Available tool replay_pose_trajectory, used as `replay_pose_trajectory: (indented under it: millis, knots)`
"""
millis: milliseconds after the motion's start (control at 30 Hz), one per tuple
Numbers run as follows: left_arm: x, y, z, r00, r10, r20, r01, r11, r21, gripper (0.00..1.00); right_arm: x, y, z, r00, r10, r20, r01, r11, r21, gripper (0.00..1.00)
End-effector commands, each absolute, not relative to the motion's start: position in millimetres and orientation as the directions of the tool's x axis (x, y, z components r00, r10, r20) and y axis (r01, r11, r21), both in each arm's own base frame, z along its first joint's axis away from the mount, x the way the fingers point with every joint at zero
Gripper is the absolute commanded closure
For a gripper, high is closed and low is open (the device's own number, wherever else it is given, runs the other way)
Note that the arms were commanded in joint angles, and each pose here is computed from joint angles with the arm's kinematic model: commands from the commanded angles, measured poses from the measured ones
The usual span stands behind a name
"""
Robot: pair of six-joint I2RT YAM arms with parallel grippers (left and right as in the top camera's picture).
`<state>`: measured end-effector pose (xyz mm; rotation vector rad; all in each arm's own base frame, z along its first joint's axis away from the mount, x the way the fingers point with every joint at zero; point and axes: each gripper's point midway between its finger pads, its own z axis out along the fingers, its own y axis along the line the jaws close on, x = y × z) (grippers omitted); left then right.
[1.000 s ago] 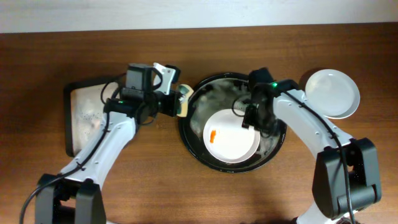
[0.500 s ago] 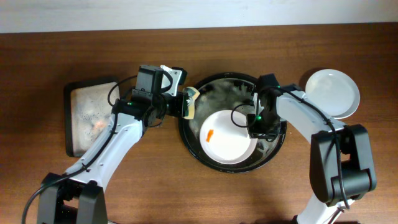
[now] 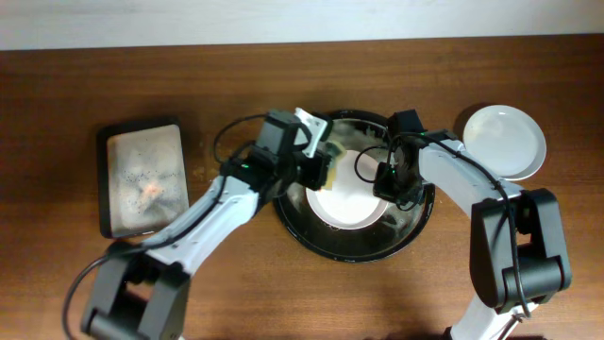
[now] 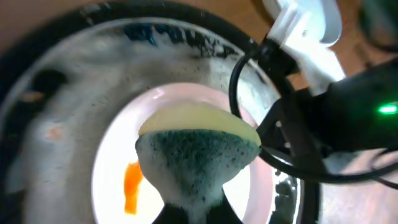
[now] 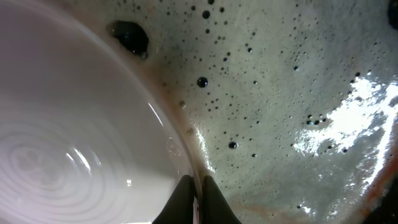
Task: Clean dirty plates on tray and stack at the side
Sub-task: 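Tilt the plate up with right gripper and press sponge onto it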
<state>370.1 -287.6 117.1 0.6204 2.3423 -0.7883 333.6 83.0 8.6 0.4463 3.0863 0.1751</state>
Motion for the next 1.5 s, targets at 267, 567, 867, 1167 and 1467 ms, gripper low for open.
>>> replay_pose_trajectory:
  millis: [267,567,867,1167,1467]
  knots:
    - [358.9,-322.8,42.6,-0.765,0.327,-0.554,0.591,0.698,-0.405,1.0,336.2,53.1,3.4,-0.978,0.199,-0.058,0.202,0.978,-0.046,0.95]
    - [380.6,-317.0,7.4,-0.816,0.328,-0.475,0.505,0.804,-0.313,1.0,335.2,52.7,3.4,-0.987,0.153,-0.052,0.156,0.986,-0.051,0.95]
    - [403.3,-266.1,12.6,-0.893,0.245,-0.378,0.269,0.963,-0.011,1.0,333.3,52.5,3.3,-0.987,0.153,-0.044,0.155,0.986,-0.054,0.95]
    - [402.6,-303.1,56.3,-0.908,0.234,-0.347,0.311,0.932,-0.186,1.0,332.1,52.2,3.3,-0.987,0.153,-0.04,0.155,0.986,-0.056,0.96]
    - [375.1,-318.3,-15.8,-0.957,0.23,-0.179,0.267,0.938,-0.221,1.0,332.3,52.3,3.3,-0.987,0.153,-0.04,0.155,0.986,-0.055,0.96]
